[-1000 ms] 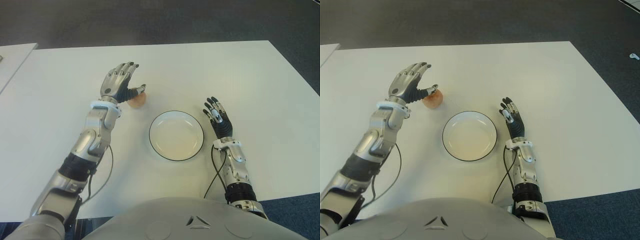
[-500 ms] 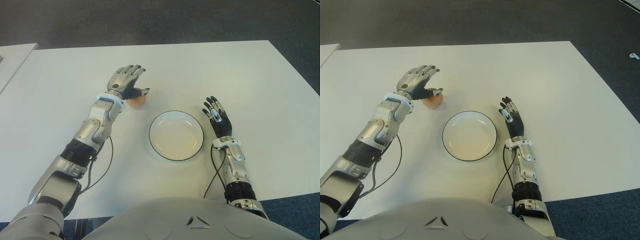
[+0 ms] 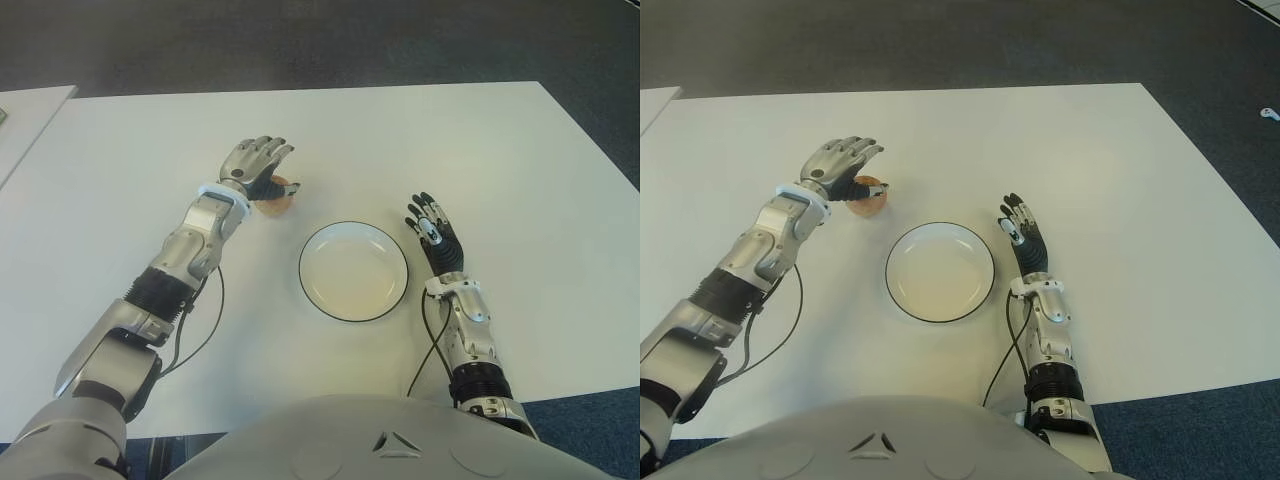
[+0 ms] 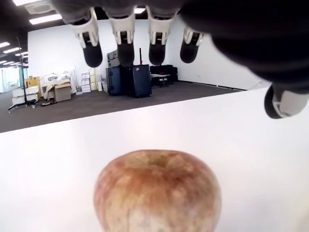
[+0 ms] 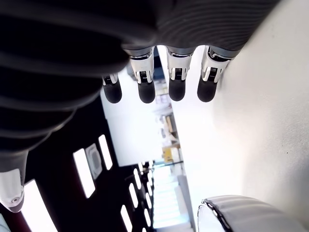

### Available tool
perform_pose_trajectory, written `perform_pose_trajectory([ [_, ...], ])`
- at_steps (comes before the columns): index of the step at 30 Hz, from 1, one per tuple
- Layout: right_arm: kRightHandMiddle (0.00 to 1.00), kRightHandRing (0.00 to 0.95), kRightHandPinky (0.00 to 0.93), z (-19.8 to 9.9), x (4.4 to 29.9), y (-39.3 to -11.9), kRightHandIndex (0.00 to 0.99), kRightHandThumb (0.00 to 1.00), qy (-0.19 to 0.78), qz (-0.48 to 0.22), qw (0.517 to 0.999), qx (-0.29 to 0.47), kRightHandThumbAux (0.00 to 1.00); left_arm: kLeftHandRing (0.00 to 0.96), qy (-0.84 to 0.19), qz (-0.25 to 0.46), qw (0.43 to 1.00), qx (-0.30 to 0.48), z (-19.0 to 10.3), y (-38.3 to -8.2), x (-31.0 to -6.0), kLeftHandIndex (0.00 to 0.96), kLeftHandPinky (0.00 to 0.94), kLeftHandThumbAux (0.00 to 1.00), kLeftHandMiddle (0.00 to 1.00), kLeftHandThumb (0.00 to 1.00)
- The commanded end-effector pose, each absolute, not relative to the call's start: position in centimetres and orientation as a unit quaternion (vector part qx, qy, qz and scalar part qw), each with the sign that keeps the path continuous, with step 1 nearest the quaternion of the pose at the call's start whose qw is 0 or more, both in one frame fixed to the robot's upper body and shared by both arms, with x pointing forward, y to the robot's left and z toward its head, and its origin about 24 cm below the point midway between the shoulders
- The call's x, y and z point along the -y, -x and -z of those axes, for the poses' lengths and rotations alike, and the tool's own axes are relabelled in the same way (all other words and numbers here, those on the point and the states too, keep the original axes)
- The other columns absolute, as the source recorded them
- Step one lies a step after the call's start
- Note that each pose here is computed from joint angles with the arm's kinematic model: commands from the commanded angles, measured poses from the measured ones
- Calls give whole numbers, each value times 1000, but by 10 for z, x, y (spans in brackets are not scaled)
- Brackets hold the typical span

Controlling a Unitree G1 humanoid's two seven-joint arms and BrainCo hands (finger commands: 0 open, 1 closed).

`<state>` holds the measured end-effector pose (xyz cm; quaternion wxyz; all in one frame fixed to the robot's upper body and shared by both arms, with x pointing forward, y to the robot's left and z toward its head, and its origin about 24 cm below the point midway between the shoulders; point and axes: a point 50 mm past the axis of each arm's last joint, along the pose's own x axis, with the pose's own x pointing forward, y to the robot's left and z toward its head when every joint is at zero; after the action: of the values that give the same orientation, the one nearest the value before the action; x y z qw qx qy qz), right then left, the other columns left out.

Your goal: Put the apples into the plate.

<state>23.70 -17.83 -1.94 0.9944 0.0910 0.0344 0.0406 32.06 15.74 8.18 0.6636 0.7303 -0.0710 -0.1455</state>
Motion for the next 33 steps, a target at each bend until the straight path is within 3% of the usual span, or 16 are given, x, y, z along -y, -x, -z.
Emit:
perform_pose_trajectory([
  [1, 33, 0, 0, 48, 178, -217, 0, 21, -99, -29, 988, -112, 515, 0, -754, 162, 633, 65, -75, -323, -159, 0, 0, 279, 0, 288],
  [33, 29, 0, 0, 51, 179, -216, 0, 15, -95, -26, 988, -115, 524, 0, -786, 160, 596, 40, -62, -332, -168, 0, 0, 249, 0, 299],
])
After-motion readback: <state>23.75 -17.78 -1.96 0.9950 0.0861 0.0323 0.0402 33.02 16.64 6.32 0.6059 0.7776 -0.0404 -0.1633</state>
